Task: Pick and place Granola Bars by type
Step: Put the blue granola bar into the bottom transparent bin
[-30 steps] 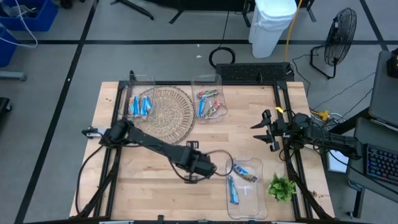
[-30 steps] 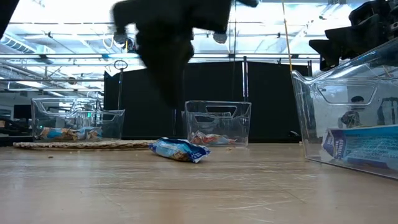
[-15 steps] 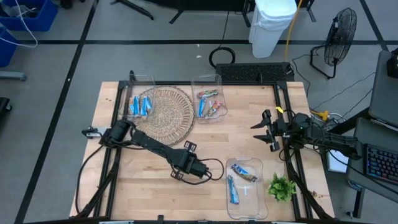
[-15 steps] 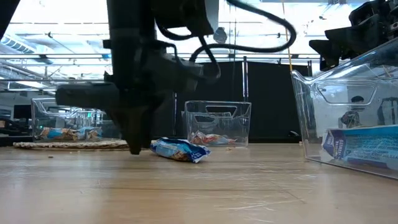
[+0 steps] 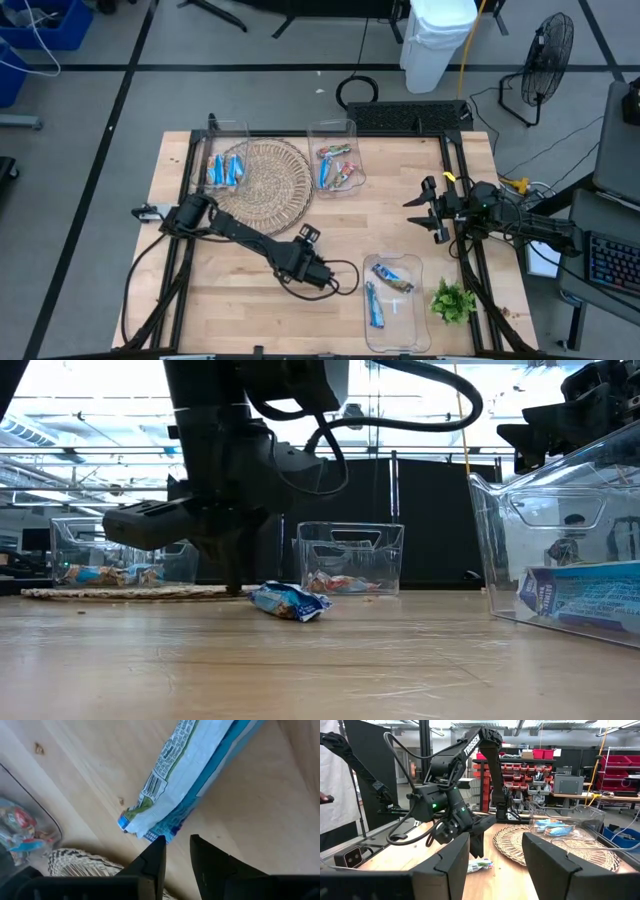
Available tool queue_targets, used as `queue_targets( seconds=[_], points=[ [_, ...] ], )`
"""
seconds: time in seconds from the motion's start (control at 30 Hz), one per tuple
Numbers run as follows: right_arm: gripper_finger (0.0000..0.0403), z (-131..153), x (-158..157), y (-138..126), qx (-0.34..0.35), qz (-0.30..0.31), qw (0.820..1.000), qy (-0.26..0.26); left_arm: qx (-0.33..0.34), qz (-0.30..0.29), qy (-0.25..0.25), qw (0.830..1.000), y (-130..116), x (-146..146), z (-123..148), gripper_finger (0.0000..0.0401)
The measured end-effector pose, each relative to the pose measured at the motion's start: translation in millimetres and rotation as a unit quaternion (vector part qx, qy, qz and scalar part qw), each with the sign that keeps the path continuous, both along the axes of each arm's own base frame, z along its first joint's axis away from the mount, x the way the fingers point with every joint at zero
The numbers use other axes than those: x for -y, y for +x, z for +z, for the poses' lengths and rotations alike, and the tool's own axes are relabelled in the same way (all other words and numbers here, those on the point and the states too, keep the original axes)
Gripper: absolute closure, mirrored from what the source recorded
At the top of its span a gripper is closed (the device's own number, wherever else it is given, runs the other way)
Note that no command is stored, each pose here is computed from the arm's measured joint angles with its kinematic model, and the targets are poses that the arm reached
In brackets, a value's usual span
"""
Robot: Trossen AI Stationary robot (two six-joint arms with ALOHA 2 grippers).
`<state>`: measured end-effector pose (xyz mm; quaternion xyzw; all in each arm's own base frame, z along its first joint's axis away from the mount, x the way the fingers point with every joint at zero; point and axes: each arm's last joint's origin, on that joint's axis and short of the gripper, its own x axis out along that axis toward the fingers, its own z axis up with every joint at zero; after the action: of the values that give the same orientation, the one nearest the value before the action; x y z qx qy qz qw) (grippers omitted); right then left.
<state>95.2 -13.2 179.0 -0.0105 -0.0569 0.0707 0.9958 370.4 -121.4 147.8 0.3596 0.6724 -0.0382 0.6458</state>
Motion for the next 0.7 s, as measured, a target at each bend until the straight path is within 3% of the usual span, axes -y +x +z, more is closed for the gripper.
queue_targets(
  seconds=[0.4,0.7],
  points=[
    [0.0229,0,0,0,0.000,0.000,1.000,0.000,0.046,-0.035,0.028,0.998,10,1,1,0.0308],
    [0.0229,0,0,0,0.000,0.000,1.000,0.000,0.016,-0.082,-0.060,0.995,12,6,-1,0.0308]
  ],
)
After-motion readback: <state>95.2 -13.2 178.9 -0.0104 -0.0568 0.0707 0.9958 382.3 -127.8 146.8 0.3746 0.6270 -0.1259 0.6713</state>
